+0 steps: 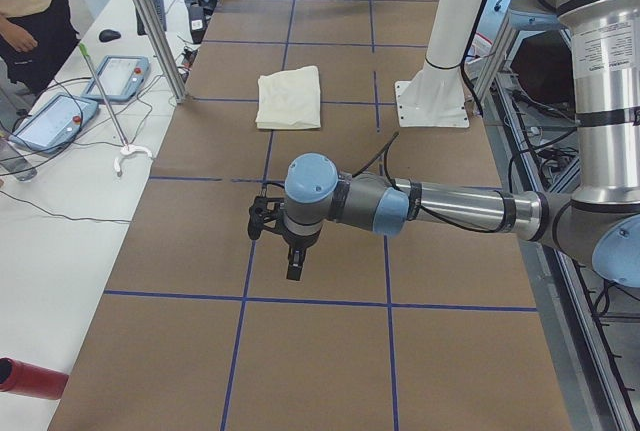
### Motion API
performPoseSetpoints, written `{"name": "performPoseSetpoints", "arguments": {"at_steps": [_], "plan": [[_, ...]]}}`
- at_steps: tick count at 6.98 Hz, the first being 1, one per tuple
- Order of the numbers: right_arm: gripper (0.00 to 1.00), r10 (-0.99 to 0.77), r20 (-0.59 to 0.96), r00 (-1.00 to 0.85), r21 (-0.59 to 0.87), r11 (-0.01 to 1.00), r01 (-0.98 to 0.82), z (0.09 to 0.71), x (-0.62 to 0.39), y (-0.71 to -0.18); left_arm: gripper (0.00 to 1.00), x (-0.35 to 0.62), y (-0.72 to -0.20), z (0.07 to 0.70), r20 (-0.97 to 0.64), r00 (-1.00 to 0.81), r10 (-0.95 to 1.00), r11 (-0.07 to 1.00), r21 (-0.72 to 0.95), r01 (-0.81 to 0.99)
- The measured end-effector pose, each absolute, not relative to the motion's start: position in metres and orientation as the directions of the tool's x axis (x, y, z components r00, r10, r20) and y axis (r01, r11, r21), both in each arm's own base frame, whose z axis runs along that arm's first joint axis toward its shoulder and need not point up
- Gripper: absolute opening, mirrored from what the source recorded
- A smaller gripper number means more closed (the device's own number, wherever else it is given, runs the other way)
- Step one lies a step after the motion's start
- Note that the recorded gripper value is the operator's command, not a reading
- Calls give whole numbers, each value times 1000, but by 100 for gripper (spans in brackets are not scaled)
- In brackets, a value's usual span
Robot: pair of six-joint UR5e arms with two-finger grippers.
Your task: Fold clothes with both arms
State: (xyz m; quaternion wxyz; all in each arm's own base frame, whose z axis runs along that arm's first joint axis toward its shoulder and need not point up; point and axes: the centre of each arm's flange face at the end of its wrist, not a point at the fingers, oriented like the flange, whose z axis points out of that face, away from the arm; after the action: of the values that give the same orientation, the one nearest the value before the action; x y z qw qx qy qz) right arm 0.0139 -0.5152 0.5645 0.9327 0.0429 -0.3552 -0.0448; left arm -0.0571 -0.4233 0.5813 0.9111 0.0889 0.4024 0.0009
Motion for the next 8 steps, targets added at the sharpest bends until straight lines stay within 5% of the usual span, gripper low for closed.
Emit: {"name": "performPoseSetpoints", "arguments": {"at_steps": [8], "plan": [[100, -119, 659, 742, 109, 992, 62, 569, 8, -514, 100, -56, -428, 571, -732, 675, 96, 981, 186, 62]]}}
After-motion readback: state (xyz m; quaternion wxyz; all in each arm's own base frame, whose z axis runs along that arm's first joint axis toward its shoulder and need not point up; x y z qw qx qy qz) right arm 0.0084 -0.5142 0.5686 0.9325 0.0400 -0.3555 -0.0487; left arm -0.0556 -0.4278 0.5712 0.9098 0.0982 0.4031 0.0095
